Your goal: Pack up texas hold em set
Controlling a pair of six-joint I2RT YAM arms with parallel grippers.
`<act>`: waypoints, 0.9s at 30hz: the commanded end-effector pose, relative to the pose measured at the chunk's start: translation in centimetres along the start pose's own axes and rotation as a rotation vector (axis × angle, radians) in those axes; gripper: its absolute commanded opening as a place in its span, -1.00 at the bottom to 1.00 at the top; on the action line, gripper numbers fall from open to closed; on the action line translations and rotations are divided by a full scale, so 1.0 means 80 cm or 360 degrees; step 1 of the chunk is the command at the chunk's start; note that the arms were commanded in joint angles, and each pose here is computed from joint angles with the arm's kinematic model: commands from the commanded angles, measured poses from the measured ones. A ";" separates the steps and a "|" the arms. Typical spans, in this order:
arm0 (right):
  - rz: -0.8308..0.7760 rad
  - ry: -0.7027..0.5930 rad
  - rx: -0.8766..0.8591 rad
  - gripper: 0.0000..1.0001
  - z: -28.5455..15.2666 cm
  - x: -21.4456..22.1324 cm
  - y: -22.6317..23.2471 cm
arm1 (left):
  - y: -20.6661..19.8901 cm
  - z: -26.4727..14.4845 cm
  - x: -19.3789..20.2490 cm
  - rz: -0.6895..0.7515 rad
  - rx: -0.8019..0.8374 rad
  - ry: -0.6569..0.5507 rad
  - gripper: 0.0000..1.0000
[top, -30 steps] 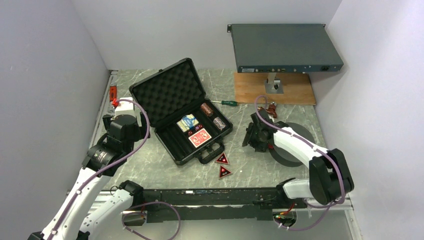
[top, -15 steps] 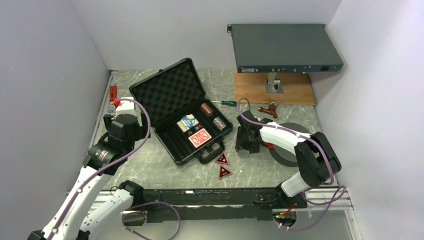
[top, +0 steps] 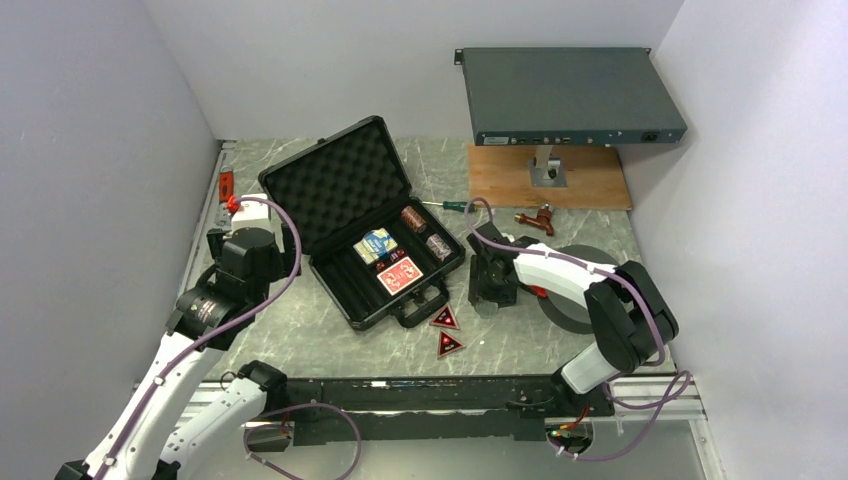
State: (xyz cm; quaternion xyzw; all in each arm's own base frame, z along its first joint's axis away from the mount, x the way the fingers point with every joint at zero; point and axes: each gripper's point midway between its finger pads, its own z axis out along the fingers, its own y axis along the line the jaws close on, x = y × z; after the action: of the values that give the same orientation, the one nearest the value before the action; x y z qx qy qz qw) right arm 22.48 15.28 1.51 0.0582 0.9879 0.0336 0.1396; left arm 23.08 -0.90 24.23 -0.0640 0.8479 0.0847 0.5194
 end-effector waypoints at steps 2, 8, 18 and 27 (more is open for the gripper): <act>-0.0080 -0.0049 0.0056 0.10 -0.008 -0.012 0.004 | 0.001 -0.002 -0.013 -0.0036 -0.0003 -0.0046 0.91; -0.0113 -0.0051 0.0086 0.22 -0.009 -0.010 0.006 | 0.001 -0.003 -0.013 -0.0040 0.0001 -0.0048 0.91; -0.0156 -0.0061 0.0132 0.57 -0.012 -0.007 0.007 | 0.001 -0.004 -0.014 -0.0047 0.0014 -0.0057 0.91; -0.0178 -0.0030 0.0140 0.39 -0.007 0.001 0.008 | 0.001 -0.005 -0.015 -0.0052 0.0018 -0.0063 0.91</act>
State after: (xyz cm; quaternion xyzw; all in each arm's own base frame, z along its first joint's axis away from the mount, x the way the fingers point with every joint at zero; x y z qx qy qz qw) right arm 21.65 15.59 1.46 0.0106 0.9905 -0.0147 0.1363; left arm 23.05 -0.80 24.27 -0.0661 0.8472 0.0848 0.5203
